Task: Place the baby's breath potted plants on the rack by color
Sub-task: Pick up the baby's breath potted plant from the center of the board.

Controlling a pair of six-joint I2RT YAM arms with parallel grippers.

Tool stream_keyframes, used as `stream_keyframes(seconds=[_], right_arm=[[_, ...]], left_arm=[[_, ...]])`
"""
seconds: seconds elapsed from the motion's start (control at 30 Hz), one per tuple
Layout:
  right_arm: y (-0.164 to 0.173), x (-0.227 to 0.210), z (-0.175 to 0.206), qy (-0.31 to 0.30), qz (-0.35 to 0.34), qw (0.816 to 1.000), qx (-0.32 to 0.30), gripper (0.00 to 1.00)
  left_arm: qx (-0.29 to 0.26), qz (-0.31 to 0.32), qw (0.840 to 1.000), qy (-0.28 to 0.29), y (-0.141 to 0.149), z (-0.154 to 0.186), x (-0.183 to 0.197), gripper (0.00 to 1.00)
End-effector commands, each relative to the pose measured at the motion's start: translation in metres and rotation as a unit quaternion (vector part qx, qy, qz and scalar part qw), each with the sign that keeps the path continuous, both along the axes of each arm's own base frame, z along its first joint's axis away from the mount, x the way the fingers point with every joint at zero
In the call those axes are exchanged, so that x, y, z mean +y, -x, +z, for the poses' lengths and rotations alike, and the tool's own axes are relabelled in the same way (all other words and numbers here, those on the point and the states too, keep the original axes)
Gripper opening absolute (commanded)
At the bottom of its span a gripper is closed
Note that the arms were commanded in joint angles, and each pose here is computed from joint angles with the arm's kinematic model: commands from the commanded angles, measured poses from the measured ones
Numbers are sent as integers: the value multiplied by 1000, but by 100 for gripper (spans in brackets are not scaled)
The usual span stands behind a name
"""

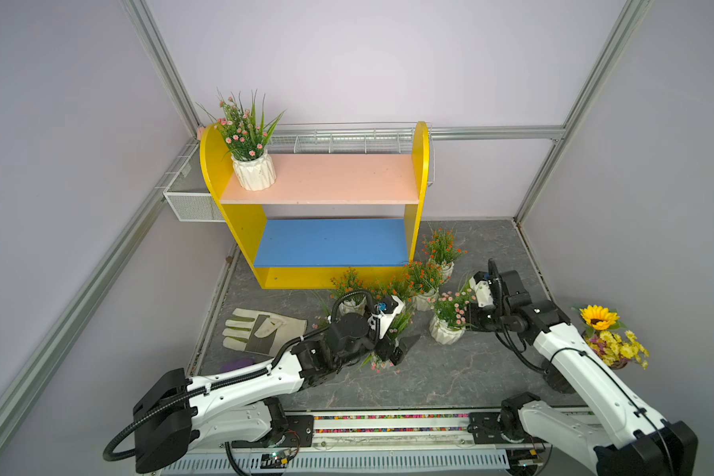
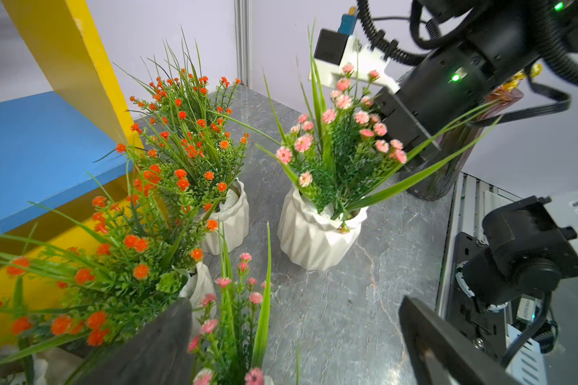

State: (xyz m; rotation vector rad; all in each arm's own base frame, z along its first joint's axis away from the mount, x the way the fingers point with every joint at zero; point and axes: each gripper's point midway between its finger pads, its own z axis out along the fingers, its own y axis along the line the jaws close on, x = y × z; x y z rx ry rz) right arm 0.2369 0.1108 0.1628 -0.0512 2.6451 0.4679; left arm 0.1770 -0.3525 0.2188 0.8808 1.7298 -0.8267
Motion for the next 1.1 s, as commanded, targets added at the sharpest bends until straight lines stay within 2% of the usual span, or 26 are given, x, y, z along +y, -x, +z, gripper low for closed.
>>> stream_keyframes(seconds=[0.0, 0.4, 0.67, 1.07], right_arm=[[0, 8, 31, -23, 25, 999, -28, 7], [1, 20, 63, -46, 57, 997, -31, 7], [2, 33, 72, -74, 76, 994, -31, 7], [2, 46, 75, -82, 97, 991, -30, 7]], left_arm=[[-21, 19, 999, 39, -11, 27, -16, 100], [-32, -11, 999, 27, -13, 22, -57, 100], [-39, -34, 998, 24, -9, 23, -75, 100], [-44, -56, 997, 18, -3, 23, -88, 100]])
